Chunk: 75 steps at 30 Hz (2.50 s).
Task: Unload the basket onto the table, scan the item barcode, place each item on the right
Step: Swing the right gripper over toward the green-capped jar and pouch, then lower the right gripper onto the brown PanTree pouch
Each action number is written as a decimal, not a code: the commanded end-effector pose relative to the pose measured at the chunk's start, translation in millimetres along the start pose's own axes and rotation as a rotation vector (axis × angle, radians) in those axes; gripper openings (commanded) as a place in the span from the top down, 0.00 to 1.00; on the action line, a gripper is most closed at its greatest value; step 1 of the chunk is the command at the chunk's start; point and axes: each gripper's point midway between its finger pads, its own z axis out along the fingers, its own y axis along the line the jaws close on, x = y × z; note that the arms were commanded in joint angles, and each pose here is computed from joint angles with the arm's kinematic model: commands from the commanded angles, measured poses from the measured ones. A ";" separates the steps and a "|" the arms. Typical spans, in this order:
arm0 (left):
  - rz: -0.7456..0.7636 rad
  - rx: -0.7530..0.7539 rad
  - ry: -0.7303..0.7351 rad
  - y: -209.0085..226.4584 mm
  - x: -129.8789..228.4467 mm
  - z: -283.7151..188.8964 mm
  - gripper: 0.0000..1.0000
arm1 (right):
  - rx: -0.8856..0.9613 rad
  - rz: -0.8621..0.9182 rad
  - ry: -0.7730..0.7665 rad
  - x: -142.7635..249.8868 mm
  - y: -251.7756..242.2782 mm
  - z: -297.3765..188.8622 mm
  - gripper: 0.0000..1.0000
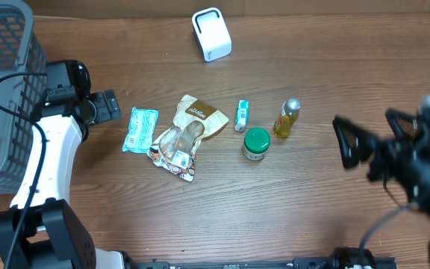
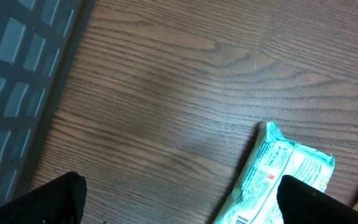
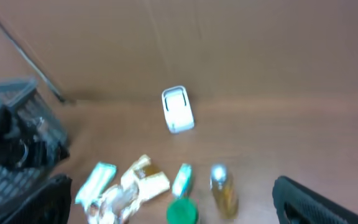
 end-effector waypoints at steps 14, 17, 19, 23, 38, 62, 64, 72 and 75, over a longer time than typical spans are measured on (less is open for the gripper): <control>0.014 0.004 -0.039 -2.7 -12.1 -9.8 0.01 | -0.224 0.285 0.489 55.4 -8.1 109.9 0.17; 0.014 0.004 -0.039 -2.7 -12.1 -9.8 0.01 | -0.208 0.318 0.545 67.0 -14.5 118.9 0.19; 0.014 0.004 -0.039 -2.7 -12.1 -9.8 0.00 | -0.139 0.323 0.580 76.6 -27.7 124.1 0.20; 0.014 0.004 -0.039 -2.7 -12.1 -9.8 0.00 | -0.016 0.304 0.609 86.7 -48.2 123.5 0.19; 0.014 0.004 -0.039 -2.8 -12.1 -9.9 0.00 | 0.144 0.138 0.614 94.0 -51.8 143.8 0.00; 0.014 0.004 -0.039 -2.7 -12.1 -9.8 0.01 | 0.212 0.067 0.874 170.3 33.2 170.1 0.00; 0.014 0.004 -0.039 -2.8 -12.1 -9.9 0.00 | 0.182 0.041 0.870 173.9 45.8 174.3 0.00; 0.014 0.004 -0.039 -2.7 -12.1 -9.8 0.00 | 0.052 -0.038 0.815 177.8 96.5 182.8 0.00; 0.014 0.004 -0.039 -2.7 -12.1 -9.8 0.00 | 0.003 -0.064 0.791 179.0 115.6 184.8 0.00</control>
